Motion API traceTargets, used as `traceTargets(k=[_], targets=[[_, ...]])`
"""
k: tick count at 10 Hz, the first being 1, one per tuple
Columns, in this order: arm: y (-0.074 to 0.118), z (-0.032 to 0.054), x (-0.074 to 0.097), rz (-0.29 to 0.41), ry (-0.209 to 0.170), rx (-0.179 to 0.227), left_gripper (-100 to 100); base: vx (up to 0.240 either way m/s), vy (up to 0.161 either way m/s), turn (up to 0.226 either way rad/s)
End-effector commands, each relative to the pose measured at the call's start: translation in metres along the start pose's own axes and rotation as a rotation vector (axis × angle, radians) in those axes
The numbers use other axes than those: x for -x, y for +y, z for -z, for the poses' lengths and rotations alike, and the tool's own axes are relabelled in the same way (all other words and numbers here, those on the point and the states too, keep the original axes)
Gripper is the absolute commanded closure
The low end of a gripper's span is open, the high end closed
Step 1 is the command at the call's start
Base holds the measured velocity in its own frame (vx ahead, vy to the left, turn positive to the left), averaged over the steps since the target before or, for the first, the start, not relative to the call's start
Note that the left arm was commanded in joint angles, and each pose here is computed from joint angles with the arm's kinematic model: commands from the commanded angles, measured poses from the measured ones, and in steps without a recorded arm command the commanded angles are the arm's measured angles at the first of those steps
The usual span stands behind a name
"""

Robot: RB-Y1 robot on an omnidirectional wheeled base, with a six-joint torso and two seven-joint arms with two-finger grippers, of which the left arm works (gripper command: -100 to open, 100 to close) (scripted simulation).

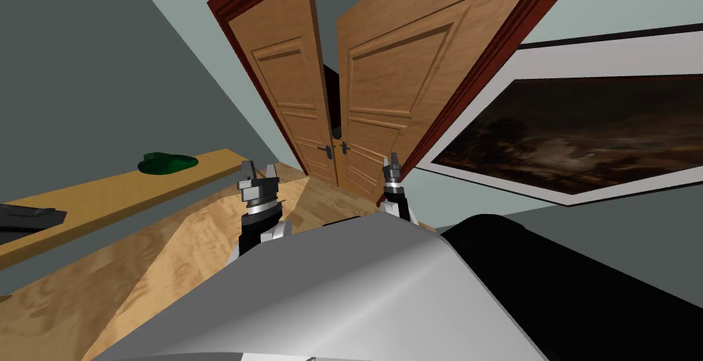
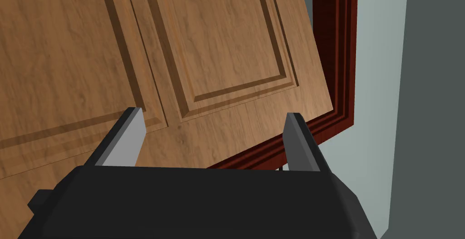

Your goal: Push the door open

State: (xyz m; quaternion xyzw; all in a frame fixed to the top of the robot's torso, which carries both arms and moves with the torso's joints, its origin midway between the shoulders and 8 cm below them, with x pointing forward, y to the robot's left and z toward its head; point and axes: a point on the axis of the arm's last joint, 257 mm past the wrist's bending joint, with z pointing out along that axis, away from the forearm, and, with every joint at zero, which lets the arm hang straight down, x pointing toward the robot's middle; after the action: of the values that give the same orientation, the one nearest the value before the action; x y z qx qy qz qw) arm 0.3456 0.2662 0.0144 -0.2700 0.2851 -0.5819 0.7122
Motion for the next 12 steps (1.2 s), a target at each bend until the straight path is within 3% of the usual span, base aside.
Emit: traceTargets(k=[1, 12], targets=[[0.015, 0.0011, -0.008, 0.019, 0.016, 0.03, -100, 0.151, 0.015, -0.087], [0.113, 0.0179, -0.064, 0.132, 0.123, 0.241, -100, 0.114, 0.097, -0.095]])
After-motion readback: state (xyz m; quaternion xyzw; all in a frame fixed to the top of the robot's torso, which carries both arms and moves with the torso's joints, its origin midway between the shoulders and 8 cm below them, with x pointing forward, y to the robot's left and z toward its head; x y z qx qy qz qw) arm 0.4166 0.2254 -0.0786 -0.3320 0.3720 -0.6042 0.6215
